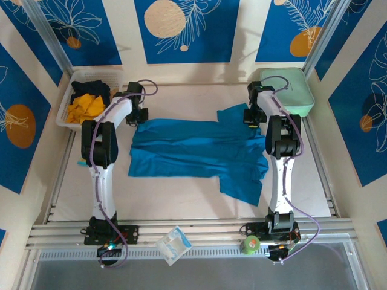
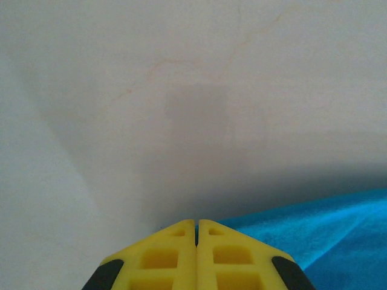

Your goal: Fold and stack the t-shirts

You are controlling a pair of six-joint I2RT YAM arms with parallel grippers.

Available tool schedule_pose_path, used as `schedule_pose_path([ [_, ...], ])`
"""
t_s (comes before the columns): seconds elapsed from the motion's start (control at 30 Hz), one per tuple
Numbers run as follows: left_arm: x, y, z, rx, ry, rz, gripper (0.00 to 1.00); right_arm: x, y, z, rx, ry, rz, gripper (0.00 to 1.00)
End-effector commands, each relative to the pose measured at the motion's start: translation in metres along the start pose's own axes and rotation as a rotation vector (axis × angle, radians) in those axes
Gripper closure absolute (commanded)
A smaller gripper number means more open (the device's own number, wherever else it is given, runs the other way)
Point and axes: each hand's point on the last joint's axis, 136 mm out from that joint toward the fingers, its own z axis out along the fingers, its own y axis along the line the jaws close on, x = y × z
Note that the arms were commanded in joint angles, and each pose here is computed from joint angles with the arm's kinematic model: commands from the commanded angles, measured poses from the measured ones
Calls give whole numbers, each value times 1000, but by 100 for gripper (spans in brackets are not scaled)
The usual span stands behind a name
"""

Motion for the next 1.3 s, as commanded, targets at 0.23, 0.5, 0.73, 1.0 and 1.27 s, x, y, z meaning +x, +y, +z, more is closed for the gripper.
schedule_pose_path([
  [0.23,-3,2,-25,-9,-49,4,100,64,39,-60,-77,-24,79,100],
  [0.5,2,4,-20,-16,-39,10,100,107,63,-47,-57,47,78,76],
  [0.73,7,4,-15,-15,-30,8,100,100,47,-81,-21,-10,93,55],
  [1.0,8,3,-17,-5,-33,4,100,63,-2,-99,-17,-76,207,54],
  [1.27,8,3,-27,-6,-46,5,100,25,-21,-45,36,-13,237,58],
])
